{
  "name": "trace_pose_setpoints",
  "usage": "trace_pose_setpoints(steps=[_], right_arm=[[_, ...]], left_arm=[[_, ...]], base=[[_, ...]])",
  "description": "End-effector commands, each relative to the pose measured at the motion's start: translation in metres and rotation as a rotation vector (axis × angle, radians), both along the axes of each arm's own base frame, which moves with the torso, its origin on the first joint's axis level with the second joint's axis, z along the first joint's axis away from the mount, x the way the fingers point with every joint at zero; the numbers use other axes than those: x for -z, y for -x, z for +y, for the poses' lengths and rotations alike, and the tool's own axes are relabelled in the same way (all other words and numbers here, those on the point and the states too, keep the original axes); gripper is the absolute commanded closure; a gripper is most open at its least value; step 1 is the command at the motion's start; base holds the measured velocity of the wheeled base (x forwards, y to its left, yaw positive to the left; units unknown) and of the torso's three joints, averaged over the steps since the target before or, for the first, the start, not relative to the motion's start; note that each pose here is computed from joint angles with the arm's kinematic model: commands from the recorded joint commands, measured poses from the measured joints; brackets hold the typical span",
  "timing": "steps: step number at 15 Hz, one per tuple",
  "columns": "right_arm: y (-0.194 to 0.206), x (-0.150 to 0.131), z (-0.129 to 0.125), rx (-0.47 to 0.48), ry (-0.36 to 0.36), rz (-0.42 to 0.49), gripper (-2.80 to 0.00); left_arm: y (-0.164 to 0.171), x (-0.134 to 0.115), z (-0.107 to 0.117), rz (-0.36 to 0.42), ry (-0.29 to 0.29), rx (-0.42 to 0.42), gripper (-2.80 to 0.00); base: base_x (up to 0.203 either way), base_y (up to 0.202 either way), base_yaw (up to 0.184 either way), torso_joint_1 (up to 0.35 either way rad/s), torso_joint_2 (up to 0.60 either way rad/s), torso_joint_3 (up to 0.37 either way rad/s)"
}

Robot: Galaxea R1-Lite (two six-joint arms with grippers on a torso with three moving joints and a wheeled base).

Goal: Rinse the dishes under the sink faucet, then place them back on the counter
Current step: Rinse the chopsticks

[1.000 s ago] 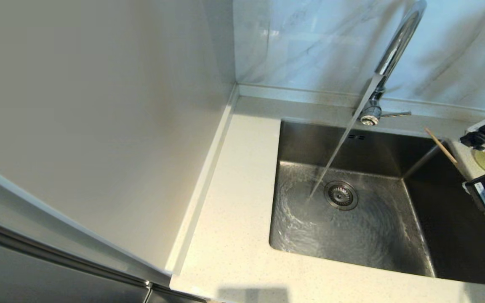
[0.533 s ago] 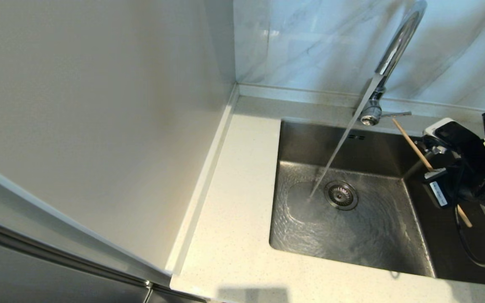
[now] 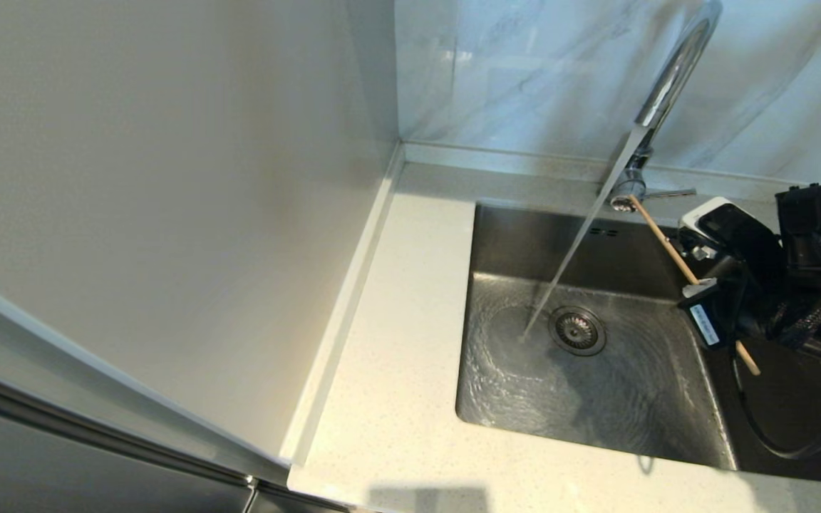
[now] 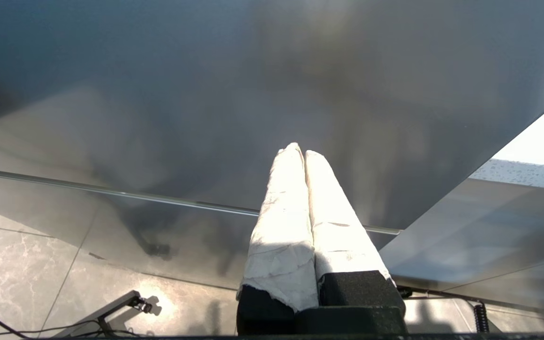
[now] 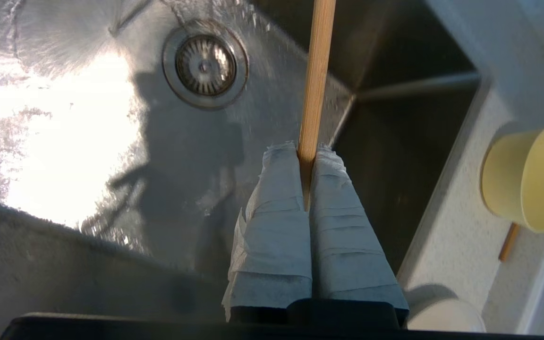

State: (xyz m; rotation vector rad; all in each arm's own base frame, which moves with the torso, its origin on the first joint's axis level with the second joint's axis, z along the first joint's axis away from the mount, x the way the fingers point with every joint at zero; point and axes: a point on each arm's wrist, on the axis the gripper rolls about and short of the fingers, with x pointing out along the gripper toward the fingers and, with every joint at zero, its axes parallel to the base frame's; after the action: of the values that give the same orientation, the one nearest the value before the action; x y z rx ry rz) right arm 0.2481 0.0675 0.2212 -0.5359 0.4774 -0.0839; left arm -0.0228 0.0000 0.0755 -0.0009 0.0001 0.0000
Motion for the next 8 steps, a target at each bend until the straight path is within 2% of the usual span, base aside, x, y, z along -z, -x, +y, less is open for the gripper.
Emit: trace_pose_setpoints(steps=[1, 8], right_arm=[[-0.005, 0.005, 0.009, -0.018, 0.009, 0.009, 0.00], [-0.023, 0.009, 0.017, -0.012, -0.013, 0.013, 0.00]], left_arm=[[0.000, 0.000, 0.000, 0.000, 0.001, 0.000, 0.00], [0.000, 0.000, 0.000, 0.000, 0.001, 0.000, 0.00]], base=[[0.000, 0.000, 0.000, 0.000, 0.00, 0.000], [0.000, 0.000, 0.000, 0.000, 0.00, 0.000]])
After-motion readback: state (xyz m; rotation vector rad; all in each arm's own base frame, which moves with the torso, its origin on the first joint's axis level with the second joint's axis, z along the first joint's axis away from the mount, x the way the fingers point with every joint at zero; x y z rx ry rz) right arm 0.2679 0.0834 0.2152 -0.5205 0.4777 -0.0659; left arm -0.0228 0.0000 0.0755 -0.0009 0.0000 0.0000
